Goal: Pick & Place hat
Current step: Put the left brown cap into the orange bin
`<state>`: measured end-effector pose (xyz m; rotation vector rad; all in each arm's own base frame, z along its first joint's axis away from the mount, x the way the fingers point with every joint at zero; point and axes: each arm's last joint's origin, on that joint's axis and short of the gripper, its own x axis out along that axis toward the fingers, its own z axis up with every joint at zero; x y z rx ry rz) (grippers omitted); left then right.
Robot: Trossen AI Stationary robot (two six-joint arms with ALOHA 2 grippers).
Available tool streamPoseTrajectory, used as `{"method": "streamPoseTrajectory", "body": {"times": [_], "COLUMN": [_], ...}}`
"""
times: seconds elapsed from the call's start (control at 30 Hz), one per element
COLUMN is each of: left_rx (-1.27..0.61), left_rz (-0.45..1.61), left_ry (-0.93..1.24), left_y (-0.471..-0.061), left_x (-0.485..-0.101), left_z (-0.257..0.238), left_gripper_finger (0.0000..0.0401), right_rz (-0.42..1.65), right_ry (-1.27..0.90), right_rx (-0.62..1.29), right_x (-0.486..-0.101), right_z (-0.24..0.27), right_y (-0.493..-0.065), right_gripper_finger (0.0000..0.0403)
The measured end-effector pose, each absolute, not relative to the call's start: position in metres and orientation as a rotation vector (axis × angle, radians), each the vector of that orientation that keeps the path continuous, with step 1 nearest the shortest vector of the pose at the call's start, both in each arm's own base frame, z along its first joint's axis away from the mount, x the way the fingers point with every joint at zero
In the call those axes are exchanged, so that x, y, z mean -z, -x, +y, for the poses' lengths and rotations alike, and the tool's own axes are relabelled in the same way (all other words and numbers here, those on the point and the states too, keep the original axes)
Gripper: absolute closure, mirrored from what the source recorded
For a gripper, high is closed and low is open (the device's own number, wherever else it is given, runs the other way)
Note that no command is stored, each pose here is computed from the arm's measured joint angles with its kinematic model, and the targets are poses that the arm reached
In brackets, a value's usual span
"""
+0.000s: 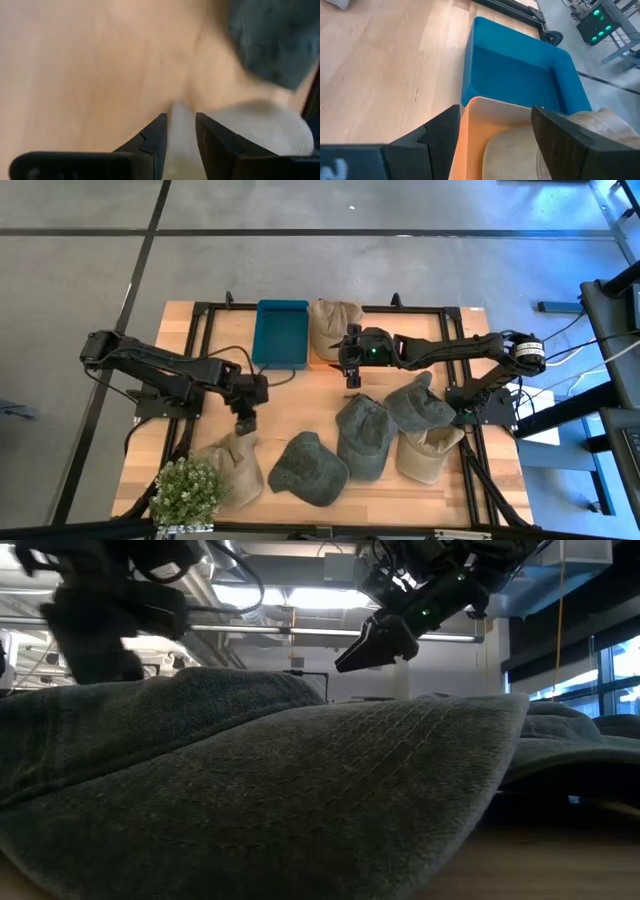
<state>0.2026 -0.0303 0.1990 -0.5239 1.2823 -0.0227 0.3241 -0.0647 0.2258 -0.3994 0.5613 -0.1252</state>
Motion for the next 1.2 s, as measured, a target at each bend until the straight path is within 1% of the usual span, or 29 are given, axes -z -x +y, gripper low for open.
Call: {"method": "streamPoseTrajectory", "body": {"times": [0.13, 0.2, 0.33, 0.5, 0.63, 0.8, 0.87, 1.07, 1.2], "left_rx": [0.028, 0.005, -0.143, -0.319, -0.398, -0.527, -0.537, -0.425, -0.507], "left_rz": [1.327, 1.368, 1.474, 1.600, 1.619, 1.644, 1.640, 1.605, 1.707], "left_ry": [0.550, 0.609, 0.755, 0.830, 0.877, 0.917, 0.931, 0.921, 0.904], "left_y": [-0.199, -0.196, -0.186, -0.170, -0.162, -0.154, -0.153, -0.161, -0.159], "left_x": [-0.198, -0.198, -0.196, -0.194, -0.188, -0.169, -0.160, -0.140, -0.122], "left_z": [-0.041, -0.047, -0.058, -0.072, -0.081, -0.085, -0.085, -0.090, -0.090], "left_gripper_finger": [0.0306, 0.0306, 0.0309, 0.0311, 0.0311, 0.0311, 0.0311, 0.0311, 0.0311], "right_rz": [0.562, 0.563, 0.571, 0.572, 0.572, 0.573, 0.574, 0.576, 0.577], "right_ry": [0.399, 0.399, 0.398, 0.399, 0.400, 0.401, 0.402, 0.402, 0.403], "right_rx": [0.125, 0.125, 0.123, 0.122, 0.122, 0.122, 0.121, 0.120, 0.120], "right_x": [-0.226, -0.226, -0.225, -0.225, -0.225, -0.225, -0.225, -0.224, -0.224], "right_z": [-0.065, -0.065, -0.065, -0.065, -0.065, -0.065, -0.065, -0.065, -0.065], "right_y": [-0.324, -0.324, -0.324, -0.324, -0.324, -0.324, -0.324, -0.323, -0.323], "right_gripper_finger": [0.0157, 0.0157, 0.0157, 0.0157, 0.0157, 0.0157, 0.0157, 0.0157, 0.0157]}}
